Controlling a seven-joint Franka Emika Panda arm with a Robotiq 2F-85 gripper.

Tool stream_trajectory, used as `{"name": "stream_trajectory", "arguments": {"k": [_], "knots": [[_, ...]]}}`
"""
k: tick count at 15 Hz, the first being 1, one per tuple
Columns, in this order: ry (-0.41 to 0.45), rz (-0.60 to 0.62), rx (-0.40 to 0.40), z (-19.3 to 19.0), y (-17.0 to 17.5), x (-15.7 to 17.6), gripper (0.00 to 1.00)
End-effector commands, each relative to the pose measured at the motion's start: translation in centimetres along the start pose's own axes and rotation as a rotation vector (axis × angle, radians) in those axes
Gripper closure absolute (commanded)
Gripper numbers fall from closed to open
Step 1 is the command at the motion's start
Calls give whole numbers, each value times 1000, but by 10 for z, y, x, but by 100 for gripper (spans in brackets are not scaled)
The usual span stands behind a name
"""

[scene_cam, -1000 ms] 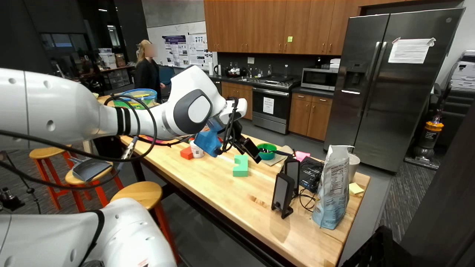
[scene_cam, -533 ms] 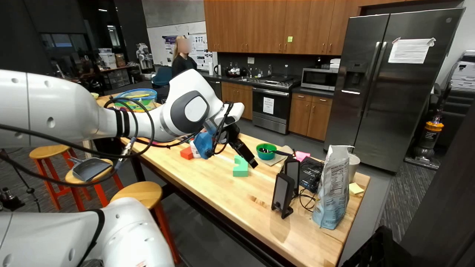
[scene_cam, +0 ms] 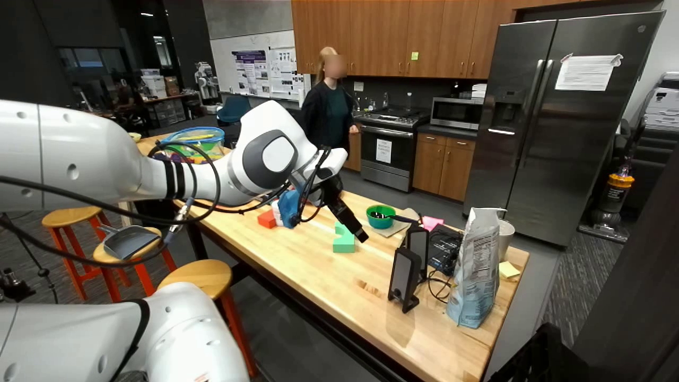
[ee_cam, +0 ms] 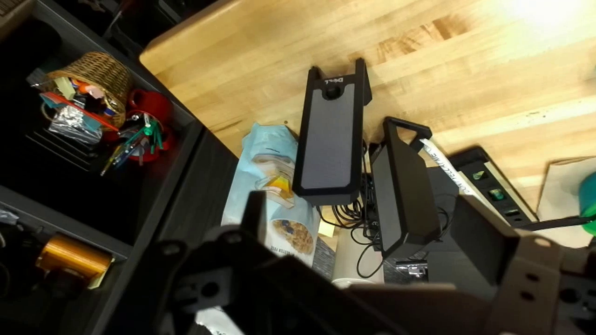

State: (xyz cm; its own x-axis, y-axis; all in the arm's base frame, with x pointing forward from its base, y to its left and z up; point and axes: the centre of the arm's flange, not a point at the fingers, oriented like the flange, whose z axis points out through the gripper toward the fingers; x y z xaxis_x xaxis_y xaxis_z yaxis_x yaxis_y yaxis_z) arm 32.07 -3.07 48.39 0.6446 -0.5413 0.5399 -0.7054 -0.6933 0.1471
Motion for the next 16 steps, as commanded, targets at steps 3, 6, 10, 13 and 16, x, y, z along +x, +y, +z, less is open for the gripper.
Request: {"name": "stream_trajectory", "arguments": {"k": [3,6,10,13,16], "knots": [[14,39,-34,5,2,-5,0],[-29,82,-76,4,2,-7,0],[-126,123,-111,5,4,-13,0],[-179,128,-89,4,5,-18,0],[-163,76,-47,4,7,-19,0]]}}
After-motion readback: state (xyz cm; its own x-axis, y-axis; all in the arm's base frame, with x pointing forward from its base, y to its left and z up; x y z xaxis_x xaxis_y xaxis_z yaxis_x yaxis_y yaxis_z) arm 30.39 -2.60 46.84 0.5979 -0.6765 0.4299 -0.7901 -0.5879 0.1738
